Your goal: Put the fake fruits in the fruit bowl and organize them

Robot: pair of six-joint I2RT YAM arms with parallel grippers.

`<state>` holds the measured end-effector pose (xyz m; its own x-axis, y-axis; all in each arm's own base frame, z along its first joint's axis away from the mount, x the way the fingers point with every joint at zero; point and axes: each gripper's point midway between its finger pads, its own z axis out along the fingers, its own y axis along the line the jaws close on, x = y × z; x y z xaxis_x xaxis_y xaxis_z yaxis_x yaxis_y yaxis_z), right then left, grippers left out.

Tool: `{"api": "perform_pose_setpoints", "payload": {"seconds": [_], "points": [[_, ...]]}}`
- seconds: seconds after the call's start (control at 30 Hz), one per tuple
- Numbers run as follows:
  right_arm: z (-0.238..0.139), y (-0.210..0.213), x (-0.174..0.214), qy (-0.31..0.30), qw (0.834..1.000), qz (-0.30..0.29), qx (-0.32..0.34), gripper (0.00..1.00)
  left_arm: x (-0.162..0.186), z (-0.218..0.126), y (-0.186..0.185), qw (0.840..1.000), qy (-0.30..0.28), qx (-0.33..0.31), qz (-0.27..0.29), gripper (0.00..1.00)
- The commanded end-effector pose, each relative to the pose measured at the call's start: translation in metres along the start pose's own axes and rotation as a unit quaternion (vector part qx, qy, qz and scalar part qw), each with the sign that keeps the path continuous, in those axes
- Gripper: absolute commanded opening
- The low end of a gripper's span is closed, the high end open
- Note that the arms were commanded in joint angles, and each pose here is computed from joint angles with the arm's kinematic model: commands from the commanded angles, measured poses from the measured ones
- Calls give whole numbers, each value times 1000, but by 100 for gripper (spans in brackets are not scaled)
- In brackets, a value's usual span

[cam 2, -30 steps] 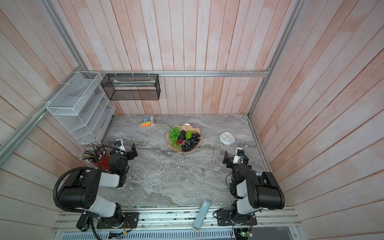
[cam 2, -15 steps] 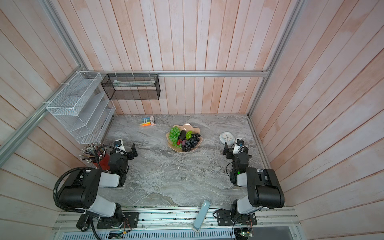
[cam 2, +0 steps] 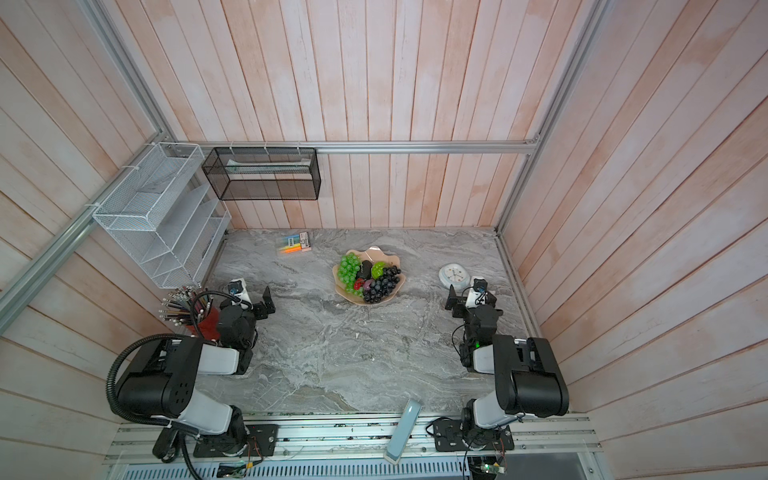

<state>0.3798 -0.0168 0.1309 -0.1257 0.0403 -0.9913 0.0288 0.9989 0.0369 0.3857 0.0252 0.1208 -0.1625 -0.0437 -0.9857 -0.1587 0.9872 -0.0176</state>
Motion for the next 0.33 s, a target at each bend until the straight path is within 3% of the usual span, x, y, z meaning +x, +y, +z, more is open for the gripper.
{"api": "perform_pose_setpoints", "payload": {"seconds": [0.0, 0.3], "points": [[0, 0, 6, 11, 1000, 1, -3, 98, -9, -2, -1, 1000, -18, 5, -4, 100], [0, 0, 6, 10, 1000, 1, -3, 98, -7, -1, -1, 1000, -15, 6, -3, 100]]}}
